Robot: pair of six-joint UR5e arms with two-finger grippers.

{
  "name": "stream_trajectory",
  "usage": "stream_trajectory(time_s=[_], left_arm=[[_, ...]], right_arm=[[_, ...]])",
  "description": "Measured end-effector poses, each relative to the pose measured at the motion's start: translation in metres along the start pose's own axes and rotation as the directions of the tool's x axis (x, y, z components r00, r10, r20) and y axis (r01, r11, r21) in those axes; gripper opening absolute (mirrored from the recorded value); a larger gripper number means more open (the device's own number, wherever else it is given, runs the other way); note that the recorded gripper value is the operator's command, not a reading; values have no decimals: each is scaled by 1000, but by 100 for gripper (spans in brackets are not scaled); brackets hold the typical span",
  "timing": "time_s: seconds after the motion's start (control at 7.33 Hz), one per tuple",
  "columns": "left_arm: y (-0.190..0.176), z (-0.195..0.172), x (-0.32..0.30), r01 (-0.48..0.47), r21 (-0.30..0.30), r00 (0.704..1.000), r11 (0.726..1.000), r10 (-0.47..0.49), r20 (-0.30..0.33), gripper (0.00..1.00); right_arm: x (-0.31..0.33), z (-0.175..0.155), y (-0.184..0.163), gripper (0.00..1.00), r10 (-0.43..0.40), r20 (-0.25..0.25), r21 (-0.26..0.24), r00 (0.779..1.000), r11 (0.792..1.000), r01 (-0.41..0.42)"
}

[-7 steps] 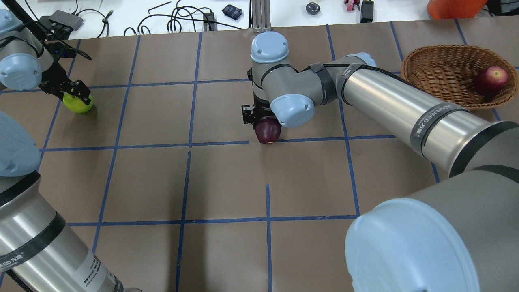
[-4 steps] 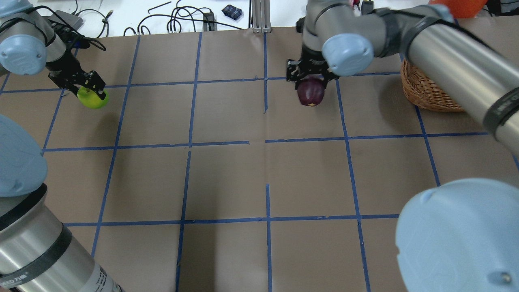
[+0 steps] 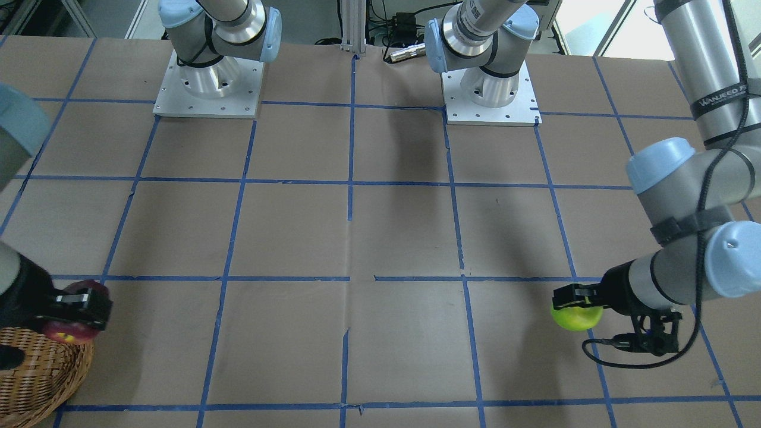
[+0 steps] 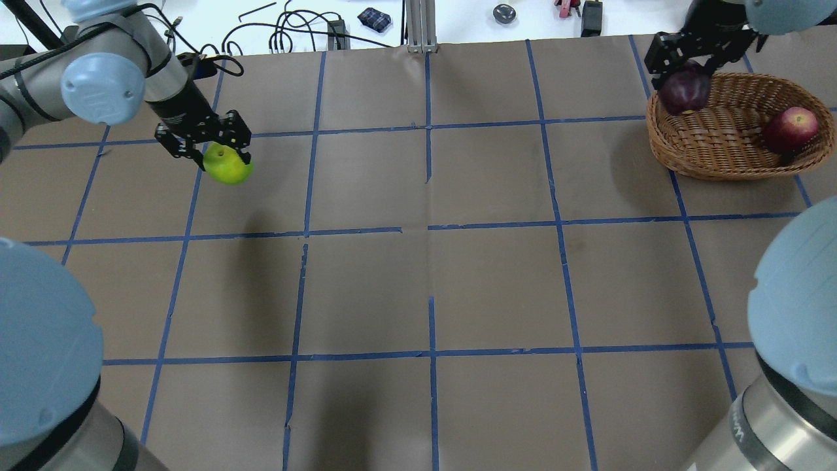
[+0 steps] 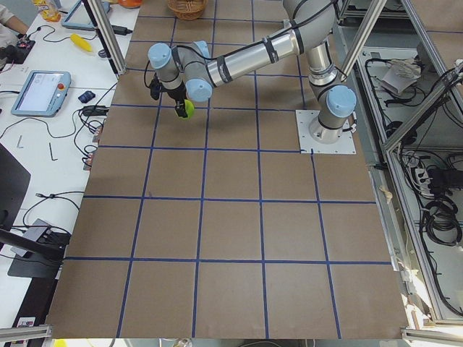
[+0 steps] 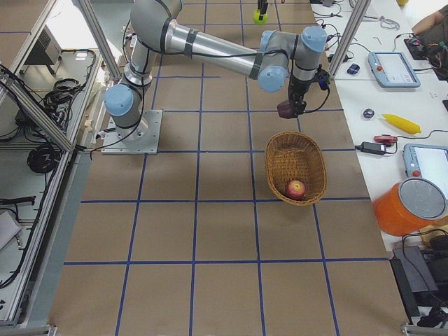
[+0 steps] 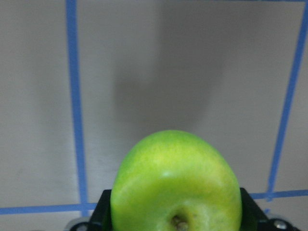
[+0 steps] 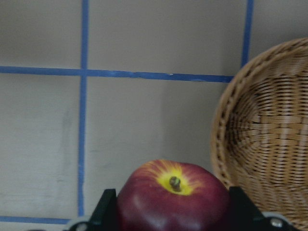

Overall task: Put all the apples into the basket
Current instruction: 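Drop the dark apple in the basket while the left carries the green apple, then lower the green apple at the table center and open the left gripper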

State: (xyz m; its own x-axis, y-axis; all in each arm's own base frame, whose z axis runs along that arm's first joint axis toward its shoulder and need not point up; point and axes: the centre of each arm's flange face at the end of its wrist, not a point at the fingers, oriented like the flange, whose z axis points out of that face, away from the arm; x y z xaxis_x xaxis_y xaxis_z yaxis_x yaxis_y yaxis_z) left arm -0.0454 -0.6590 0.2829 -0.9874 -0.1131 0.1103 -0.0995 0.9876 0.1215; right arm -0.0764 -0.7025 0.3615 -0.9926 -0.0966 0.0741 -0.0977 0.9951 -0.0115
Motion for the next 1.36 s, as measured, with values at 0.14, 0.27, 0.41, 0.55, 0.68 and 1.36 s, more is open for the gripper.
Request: stream_trajectory(time_s=[0.14, 0.27, 0.41, 0.55, 0.68, 1.36], left_arm=[[10, 10, 64, 64, 45, 998, 997, -63, -6, 11], [22, 29, 121, 141, 79, 990, 987, -140, -17, 11], [36, 52, 166, 210, 91, 978, 973, -209, -29, 11], [55, 74, 204, 238, 95, 971, 967, -235, -37, 14], [71, 93, 229, 254, 87, 967, 963, -251, -41, 22], [115, 115, 274, 250, 49, 968, 967, -248, -41, 100]], right_arm=[[41, 24, 1, 0, -15, -25, -16, 1000, 1000, 14], [79, 57, -1, 0, -27, -46, -20, 999, 999, 26], [102, 84, -3, 0, -45, -64, -11, 997, 999, 44], [114, 102, -5, 5, -58, -73, -6, 996, 998, 58], [120, 115, -7, 35, -60, -76, -5, 995, 998, 59], [132, 141, -6, 100, -32, -80, -22, 996, 999, 30]])
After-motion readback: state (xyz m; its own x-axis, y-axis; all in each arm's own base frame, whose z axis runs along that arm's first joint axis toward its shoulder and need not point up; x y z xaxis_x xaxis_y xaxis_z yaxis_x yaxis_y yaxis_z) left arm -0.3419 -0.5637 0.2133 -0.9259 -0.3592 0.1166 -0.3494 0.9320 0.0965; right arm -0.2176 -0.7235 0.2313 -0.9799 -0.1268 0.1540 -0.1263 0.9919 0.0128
